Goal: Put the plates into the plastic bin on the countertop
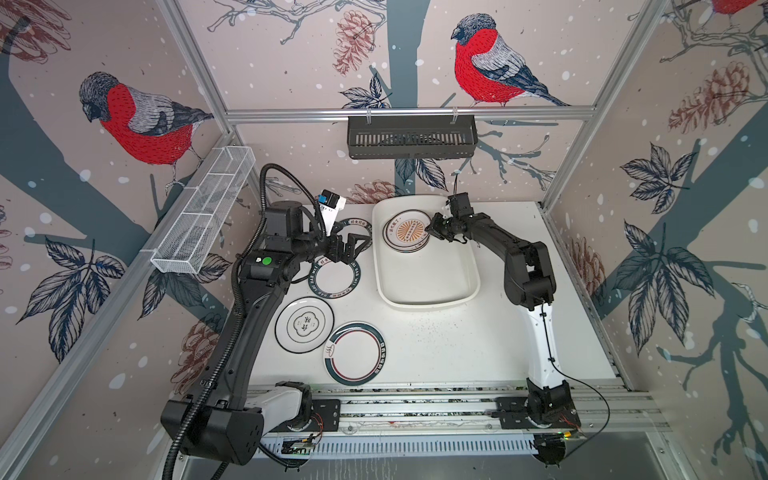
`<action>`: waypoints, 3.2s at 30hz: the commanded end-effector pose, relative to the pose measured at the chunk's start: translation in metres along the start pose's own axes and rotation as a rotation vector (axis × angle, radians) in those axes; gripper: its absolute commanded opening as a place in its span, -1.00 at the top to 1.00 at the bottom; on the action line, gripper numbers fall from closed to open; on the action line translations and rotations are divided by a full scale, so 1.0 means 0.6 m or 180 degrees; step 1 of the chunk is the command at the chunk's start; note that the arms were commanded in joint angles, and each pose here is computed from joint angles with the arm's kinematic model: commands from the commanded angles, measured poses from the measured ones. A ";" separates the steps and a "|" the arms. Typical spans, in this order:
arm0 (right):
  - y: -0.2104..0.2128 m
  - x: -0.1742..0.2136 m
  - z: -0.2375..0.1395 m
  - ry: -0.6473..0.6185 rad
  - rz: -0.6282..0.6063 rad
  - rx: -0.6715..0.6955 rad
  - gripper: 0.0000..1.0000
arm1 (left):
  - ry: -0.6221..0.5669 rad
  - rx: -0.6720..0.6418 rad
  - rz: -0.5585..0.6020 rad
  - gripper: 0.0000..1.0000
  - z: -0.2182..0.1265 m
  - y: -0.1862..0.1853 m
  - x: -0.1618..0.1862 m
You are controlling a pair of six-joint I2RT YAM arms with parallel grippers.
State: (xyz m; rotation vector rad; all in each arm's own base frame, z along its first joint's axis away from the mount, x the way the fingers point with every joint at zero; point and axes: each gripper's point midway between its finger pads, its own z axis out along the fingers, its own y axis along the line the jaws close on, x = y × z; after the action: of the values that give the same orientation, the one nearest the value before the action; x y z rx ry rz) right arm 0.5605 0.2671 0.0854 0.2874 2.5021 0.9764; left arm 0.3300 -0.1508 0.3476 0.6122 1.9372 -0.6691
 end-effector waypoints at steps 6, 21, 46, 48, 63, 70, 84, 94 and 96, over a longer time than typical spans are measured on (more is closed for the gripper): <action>-0.004 0.002 -0.004 -0.0011 -0.0059 0.0063 0.51 | -0.0054 0.0085 0.0076 -0.95 -0.004 -0.010 -0.009; -0.016 0.009 -0.012 0.0020 -0.0082 0.0161 0.43 | -0.0094 0.0103 0.0097 -0.95 -0.012 -0.016 -0.011; 0.149 0.108 -0.231 -0.0203 -0.0933 -0.0606 0.29 | 0.0565 -0.0629 -0.0007 -0.95 0.006 0.062 0.126; 0.147 0.132 -0.249 -0.0156 -0.0961 -0.0672 0.29 | 0.0775 -0.0571 0.0289 -0.95 0.005 0.060 0.153; 0.136 0.179 -0.321 -0.0220 -0.1033 -0.0739 0.18 | 0.2684 0.0361 0.2333 -0.94 -0.100 0.023 0.401; 0.142 0.161 -0.331 -0.0354 -0.0891 -0.0740 0.17 | 0.2807 0.0868 0.2694 -0.94 -0.114 -0.025 0.467; 0.128 0.136 -0.368 -0.0629 -0.0685 -0.0732 0.10 | 0.3120 0.1152 0.3193 -0.95 -0.095 -0.030 0.553; 0.108 0.114 -0.395 -0.0792 -0.0551 -0.0732 0.07 | 0.3219 0.1182 0.3381 -0.95 -0.090 -0.023 0.581; 0.108 0.111 -0.395 -0.0802 -0.0546 -0.0738 0.07 | 0.3221 0.1197 0.3401 -0.95 -0.092 -0.025 0.581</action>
State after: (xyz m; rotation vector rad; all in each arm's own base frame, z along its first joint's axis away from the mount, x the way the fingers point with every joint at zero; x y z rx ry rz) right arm 0.3896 0.1957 0.2533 0.1183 2.1682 1.0568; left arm 0.1418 -0.0785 0.0577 2.2920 1.9187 0.0218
